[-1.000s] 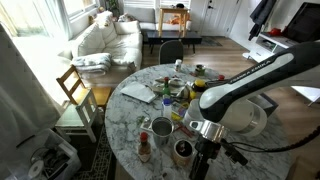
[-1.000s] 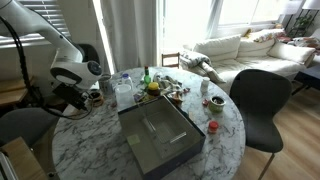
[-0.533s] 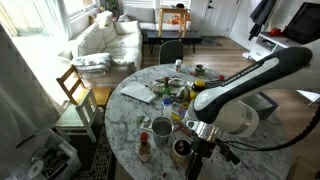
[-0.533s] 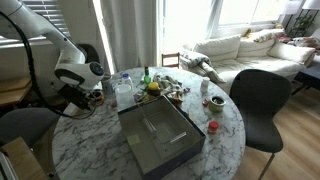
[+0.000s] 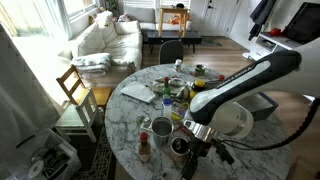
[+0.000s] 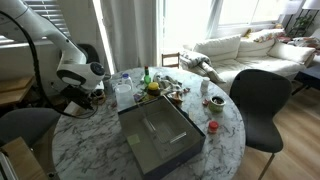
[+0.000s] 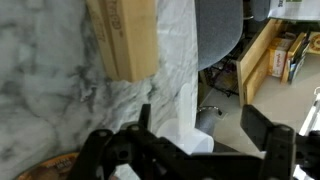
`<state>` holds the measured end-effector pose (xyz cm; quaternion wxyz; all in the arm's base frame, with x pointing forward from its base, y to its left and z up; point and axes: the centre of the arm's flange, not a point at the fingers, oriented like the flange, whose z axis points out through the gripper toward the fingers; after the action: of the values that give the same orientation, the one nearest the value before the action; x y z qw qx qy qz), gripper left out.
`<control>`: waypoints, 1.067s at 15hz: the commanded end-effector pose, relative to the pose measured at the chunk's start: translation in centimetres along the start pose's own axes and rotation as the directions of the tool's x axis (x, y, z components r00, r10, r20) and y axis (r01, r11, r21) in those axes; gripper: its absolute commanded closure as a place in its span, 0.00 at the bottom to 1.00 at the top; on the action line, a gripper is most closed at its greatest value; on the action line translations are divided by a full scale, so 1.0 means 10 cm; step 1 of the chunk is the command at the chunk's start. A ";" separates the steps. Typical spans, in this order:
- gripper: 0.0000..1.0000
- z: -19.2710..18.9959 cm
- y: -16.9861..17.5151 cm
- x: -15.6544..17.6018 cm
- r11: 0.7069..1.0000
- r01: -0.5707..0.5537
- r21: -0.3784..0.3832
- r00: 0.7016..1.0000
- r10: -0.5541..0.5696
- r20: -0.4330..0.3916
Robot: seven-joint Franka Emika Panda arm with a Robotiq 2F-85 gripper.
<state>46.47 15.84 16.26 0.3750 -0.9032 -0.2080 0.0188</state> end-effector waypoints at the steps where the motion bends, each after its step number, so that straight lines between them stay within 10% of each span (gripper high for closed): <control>1: 0.33 0.06 0.08 0.02 1.000 0.009 -0.013 1.000 -0.010 -0.018; 3: 0.49 0.05 0.10 0.01 1.000 0.006 -0.015 1.000 -0.006 -0.019; 10: 0.57 0.07 0.14 0.00 1.000 -0.004 -0.015 1.000 0.004 -0.019; 13: 0.89 0.07 0.16 -0.02 1.000 -0.010 -0.013 1.000 0.009 -0.019; 16: 1.00 0.06 0.18 -0.03 1.000 -0.014 -0.008 1.000 0.014 -0.021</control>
<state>46.71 15.19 15.30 0.3694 -0.9075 -0.1993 0.0185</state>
